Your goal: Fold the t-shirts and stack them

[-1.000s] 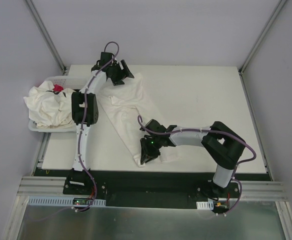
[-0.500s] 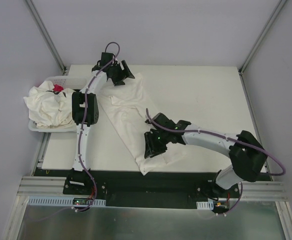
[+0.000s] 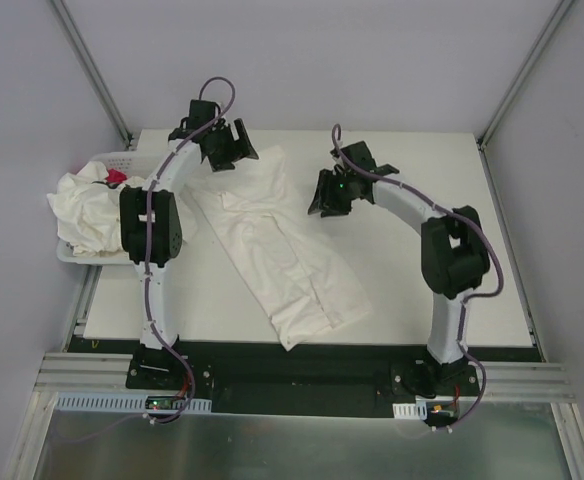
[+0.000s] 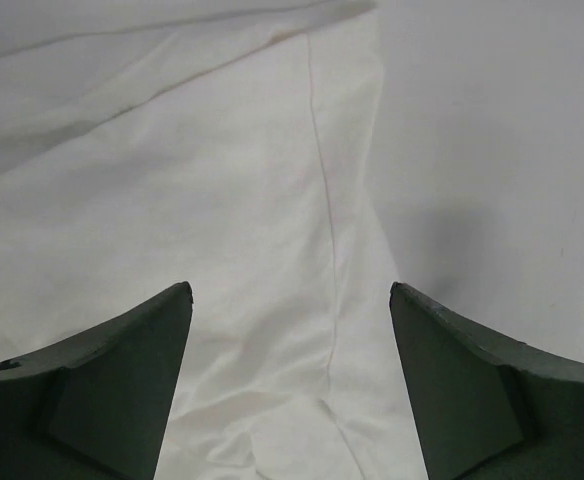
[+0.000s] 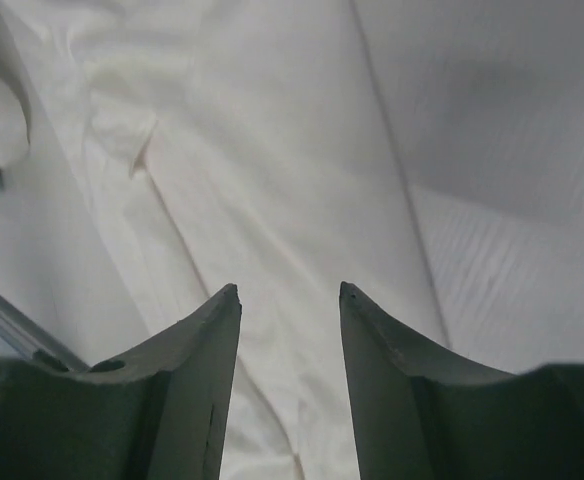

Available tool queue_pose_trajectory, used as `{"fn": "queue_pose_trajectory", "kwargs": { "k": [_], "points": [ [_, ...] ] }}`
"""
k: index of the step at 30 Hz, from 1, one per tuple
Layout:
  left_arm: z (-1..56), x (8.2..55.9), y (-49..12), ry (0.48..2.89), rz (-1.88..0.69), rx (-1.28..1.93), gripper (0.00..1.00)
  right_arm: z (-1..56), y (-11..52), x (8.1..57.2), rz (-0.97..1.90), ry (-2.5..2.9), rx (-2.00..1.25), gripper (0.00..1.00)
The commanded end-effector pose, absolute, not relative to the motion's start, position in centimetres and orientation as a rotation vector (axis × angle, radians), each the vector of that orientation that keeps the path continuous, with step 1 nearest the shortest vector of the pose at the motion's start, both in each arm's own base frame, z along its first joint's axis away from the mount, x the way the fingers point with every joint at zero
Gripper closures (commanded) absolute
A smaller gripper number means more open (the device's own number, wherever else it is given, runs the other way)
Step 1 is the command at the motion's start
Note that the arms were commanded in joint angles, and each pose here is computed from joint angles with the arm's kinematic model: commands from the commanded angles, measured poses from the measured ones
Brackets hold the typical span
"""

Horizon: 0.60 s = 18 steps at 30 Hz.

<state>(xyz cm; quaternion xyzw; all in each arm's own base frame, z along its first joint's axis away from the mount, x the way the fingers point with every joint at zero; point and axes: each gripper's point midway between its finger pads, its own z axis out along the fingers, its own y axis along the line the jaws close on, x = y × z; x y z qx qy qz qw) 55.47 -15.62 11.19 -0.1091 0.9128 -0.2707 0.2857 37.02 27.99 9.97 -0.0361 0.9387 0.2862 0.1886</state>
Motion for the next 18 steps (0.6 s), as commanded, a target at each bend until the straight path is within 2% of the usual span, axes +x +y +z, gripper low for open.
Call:
{"fn": "queue_pose_trajectory", "kwargs": {
  "k": [1,2,4,8,18],
  "points": [
    [19.4,54.3,-13.8,2.275,-0.616,-0.183,0.21,11.7,28.8,44.5,0.853,2.544,-0.141,0.53],
    [19.7,53.9,-13.6,2.272,-0.612,-0.182,0.21,9.2,28.8,45.6,0.851,2.587,-0.117,0.53],
    [20.1,52.9,-13.3,2.272,-0.599,-0.191,0.21,10.2,29.0,47.9,0.919,2.555,-0.086,0.53],
    [20.4,51.7,-13.2,2.279,-0.604,-0.196,0.21,8.6,28.9,50.4,0.949,2.554,-0.029,0.53],
    [21.3,49.9,-13.4,2.275,-0.632,-0.183,0.21,5.6,29.2,52.1,1.055,2.546,0.081,0.54]
  ]
}}
